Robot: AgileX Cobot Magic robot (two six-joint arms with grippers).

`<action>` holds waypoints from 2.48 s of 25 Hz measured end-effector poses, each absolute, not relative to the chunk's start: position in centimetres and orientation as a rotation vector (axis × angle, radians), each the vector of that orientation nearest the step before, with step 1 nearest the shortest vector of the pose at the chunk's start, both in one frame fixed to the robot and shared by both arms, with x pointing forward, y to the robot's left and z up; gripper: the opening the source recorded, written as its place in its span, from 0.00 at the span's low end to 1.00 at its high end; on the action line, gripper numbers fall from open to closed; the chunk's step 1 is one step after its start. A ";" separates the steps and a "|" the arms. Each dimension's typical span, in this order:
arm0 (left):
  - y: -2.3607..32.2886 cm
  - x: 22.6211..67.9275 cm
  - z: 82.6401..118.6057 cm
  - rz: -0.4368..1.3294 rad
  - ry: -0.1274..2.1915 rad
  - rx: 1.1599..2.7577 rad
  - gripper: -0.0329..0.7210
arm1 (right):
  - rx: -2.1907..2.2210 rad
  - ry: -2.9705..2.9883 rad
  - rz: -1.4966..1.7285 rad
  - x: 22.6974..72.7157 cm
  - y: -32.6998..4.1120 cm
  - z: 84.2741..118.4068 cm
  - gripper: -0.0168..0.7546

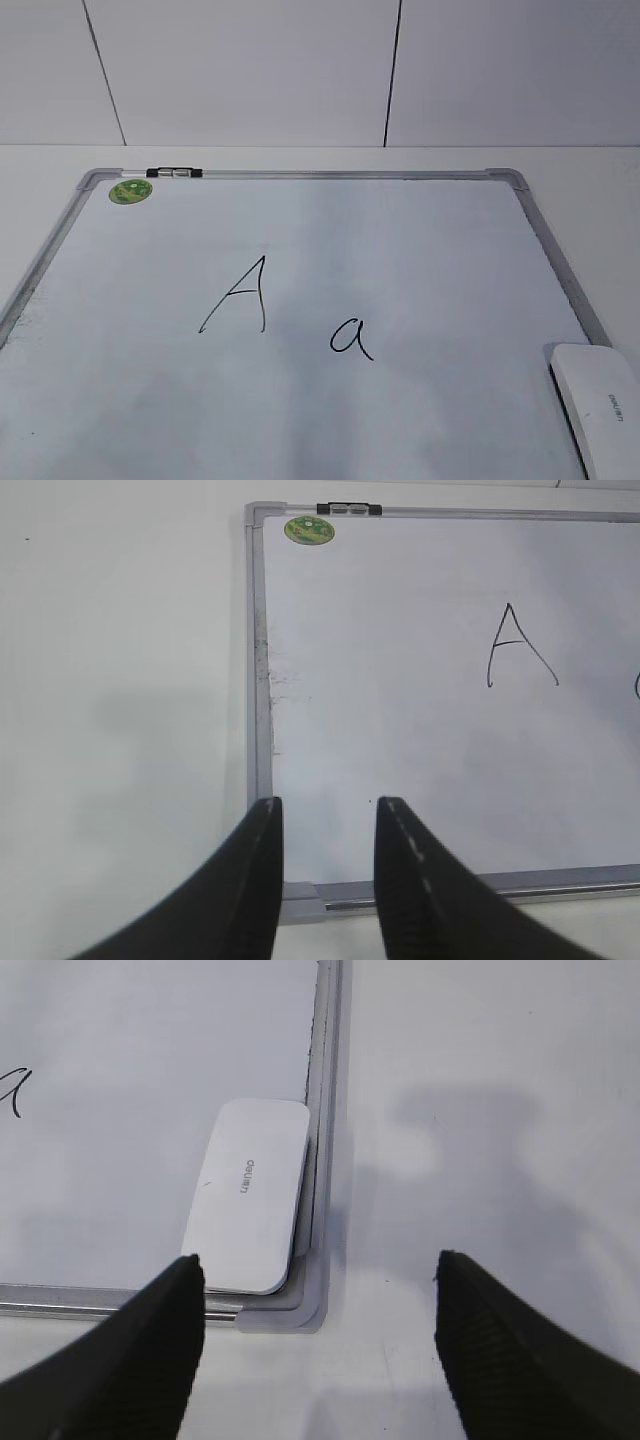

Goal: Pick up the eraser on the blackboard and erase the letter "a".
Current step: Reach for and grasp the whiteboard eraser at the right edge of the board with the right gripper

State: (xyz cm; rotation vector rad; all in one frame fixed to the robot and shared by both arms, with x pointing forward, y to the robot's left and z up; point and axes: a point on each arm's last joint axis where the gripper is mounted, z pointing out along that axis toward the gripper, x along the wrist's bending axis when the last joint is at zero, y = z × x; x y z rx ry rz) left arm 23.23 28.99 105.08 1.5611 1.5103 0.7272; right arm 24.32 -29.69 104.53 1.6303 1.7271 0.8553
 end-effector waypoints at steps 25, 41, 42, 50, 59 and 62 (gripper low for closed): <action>29.0 23.2 105.1 0.727 1.510 1.561 0.35 | 1.639 1.736 0.857 24.5 -29.6 104.5 0.77; 29.0 23.2 105.1 0.723 1.509 1.560 0.36 | 1.798 1.926 0.682 28.4 -29.3 103.9 0.77; 29.0 23.2 105.1 0.723 1.509 1.560 0.36 | 1.811 1.945 0.666 28.7 -29.2 103.8 0.77; 29.0 23.2 105.1 0.723 1.509 1.560 0.36 | 1.841 1.970 0.644 31.6 -29.0 103.9 0.77; 29.0 23.2 105.1 0.723 1.509 1.560 0.36 | 1.948 2.024 0.641 34.5 -28.4 103.3 0.77; 29.0 23.2 105.1 0.723 1.508 1.561 0.36 | 2.018 2.069 0.582 35.8 -28.2 102.6 0.77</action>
